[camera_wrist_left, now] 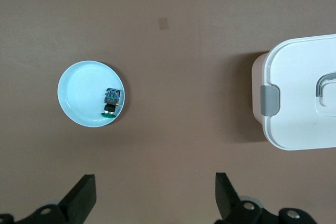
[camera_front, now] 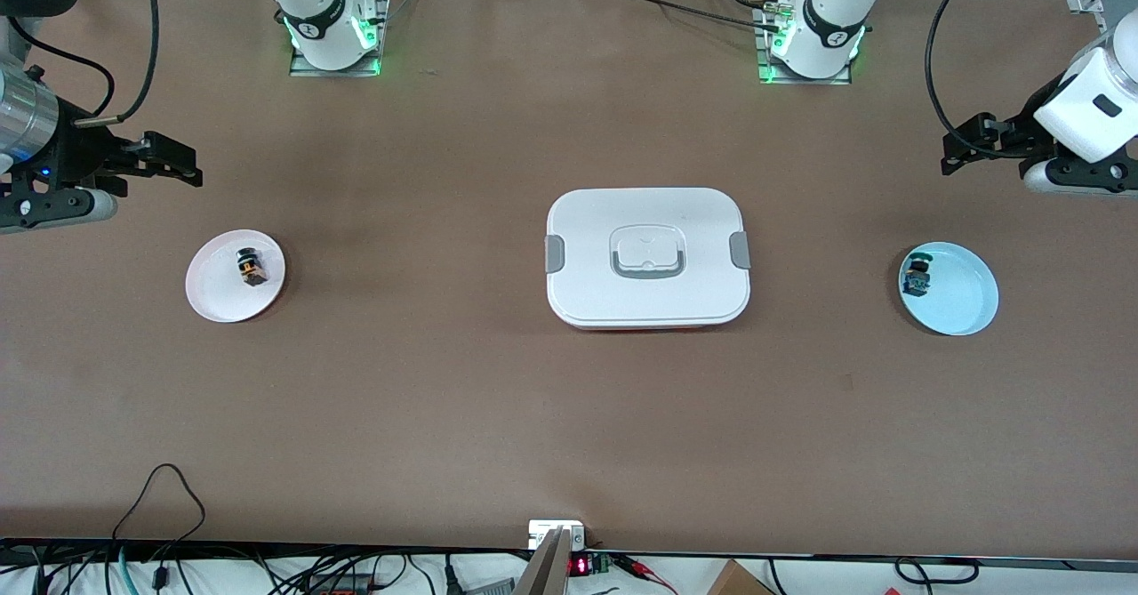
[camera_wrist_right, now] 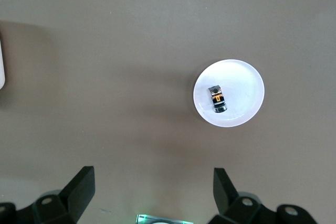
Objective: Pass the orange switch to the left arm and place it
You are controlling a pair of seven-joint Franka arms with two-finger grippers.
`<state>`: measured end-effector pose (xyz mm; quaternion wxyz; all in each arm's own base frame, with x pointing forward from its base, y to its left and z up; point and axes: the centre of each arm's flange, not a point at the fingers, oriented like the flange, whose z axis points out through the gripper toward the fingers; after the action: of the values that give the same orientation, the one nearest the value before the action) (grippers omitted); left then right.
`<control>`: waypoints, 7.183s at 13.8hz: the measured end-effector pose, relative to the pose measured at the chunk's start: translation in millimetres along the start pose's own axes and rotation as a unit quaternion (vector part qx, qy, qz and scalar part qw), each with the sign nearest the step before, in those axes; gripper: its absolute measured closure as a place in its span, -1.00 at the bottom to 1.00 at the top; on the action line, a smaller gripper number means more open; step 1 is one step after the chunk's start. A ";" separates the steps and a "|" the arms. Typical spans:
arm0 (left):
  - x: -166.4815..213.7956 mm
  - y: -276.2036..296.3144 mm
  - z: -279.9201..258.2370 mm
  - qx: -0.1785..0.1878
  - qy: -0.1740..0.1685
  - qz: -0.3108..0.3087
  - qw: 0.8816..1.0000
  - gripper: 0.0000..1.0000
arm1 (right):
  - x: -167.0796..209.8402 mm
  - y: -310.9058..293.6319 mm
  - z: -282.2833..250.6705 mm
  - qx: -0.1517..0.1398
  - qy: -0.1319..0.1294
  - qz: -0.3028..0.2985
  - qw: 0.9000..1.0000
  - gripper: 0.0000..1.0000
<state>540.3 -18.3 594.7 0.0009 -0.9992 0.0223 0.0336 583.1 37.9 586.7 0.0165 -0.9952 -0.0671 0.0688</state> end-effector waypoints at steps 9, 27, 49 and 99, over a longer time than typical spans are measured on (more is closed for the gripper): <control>0.0 0.0 -0.1 0.000 0.000 0.000 1.000 -1.00 | 1.1 0.4 -0.2 0.000 0.003 -0.013 1.000 -1.00; -0.2 -0.1 -0.3 0.000 0.000 0.000 1.000 -1.00 | 17.7 60.3 205.1 -0.041 -0.008 -0.655 0.755 -1.00; -0.2 -0.1 -0.4 0.000 -0.001 0.000 1.000 -1.00 | 4.3 132.2 376.1 -0.009 0.023 -0.840 0.541 -1.00; -0.2 -0.1 -0.4 0.000 -0.001 0.000 1.000 -1.00 | 14.6 -24.5 270.9 0.267 0.147 -0.730 0.612 -0.44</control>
<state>540.1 -18.1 595.2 0.0009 -0.9992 0.0222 0.0341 556.5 70.6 317.5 0.3361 -0.5660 -0.7463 -0.0985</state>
